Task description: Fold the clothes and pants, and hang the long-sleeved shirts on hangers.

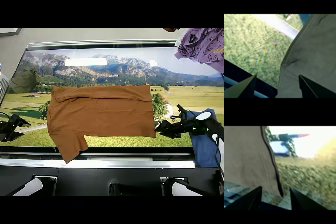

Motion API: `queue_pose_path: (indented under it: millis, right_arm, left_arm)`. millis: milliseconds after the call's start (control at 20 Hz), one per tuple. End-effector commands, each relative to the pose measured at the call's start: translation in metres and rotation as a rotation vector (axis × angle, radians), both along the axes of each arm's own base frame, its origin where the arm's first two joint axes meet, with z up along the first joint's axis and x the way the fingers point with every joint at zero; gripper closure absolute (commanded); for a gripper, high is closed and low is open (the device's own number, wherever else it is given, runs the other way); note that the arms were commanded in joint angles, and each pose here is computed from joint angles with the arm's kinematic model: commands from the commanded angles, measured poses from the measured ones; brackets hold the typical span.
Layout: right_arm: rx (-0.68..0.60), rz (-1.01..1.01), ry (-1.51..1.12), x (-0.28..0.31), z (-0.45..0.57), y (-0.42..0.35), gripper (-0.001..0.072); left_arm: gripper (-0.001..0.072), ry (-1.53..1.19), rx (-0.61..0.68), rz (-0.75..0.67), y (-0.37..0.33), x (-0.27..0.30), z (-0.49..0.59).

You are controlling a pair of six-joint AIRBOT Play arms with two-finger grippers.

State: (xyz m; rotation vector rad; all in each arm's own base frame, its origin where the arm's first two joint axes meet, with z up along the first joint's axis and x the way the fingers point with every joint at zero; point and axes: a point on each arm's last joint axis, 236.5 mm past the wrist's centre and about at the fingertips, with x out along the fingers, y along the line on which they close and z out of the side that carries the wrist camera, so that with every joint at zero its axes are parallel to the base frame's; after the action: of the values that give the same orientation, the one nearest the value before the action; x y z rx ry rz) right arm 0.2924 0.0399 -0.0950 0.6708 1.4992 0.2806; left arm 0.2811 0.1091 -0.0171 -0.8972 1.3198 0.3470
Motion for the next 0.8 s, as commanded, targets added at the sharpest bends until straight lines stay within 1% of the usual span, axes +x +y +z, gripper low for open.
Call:
queue_pose_path:
  millis: [0,150,200,250,300,350,400,450,550,600,750]
  right_arm:
    - [0.034,0.053,0.028,-0.007,-0.012,0.013,0.0283]
    - [0.021,0.120,0.038,-0.009,-0.022,0.035,0.0284]
    - [0.006,0.114,0.031,-0.005,-0.024,0.040,0.0290]
    - [-0.003,0.114,0.023,-0.002,-0.025,0.045,0.0361]
    - [-0.006,0.105,0.023,0.000,-0.026,0.047,0.0488]
    - [-0.001,0.095,0.023,0.001,-0.025,0.049,0.0538]
    - [0.004,0.089,0.024,0.001,-0.024,0.049,0.0616]
    - [0.003,0.090,0.024,0.001,-0.022,0.048,0.0679]
    - [-0.010,0.090,0.020,0.000,-0.018,0.046,0.0680]
    - [-0.021,0.081,0.018,0.000,-0.015,0.044,0.0680]
    - [-0.033,0.071,-0.005,0.002,-0.003,0.042,0.0680]
  left_arm:
    - [0.0124,-0.001,0.001,0.000,0.000,0.000,0.000]
    - [0.0124,-0.019,0.018,0.010,0.004,0.005,0.000]
    - [0.0124,-0.019,0.018,0.010,0.004,0.005,0.000]
    - [0.0123,-0.016,0.014,0.008,0.003,0.004,0.000]
    - [0.0122,-0.006,0.005,0.004,0.001,0.001,0.001]
    - [0.0122,0.000,0.000,0.006,0.001,0.000,0.000]
    - [0.0121,-0.004,0.003,0.010,0.002,0.000,0.000]
    - [0.0121,-0.019,0.019,0.004,0.007,0.002,0.000]
    - [0.0122,-0.064,0.051,-0.012,0.017,0.007,-0.002]
    - [0.0121,-0.097,0.047,-0.036,0.016,0.009,-0.006]
    - [0.0121,-0.151,-0.006,-0.099,-0.005,0.011,-0.030]
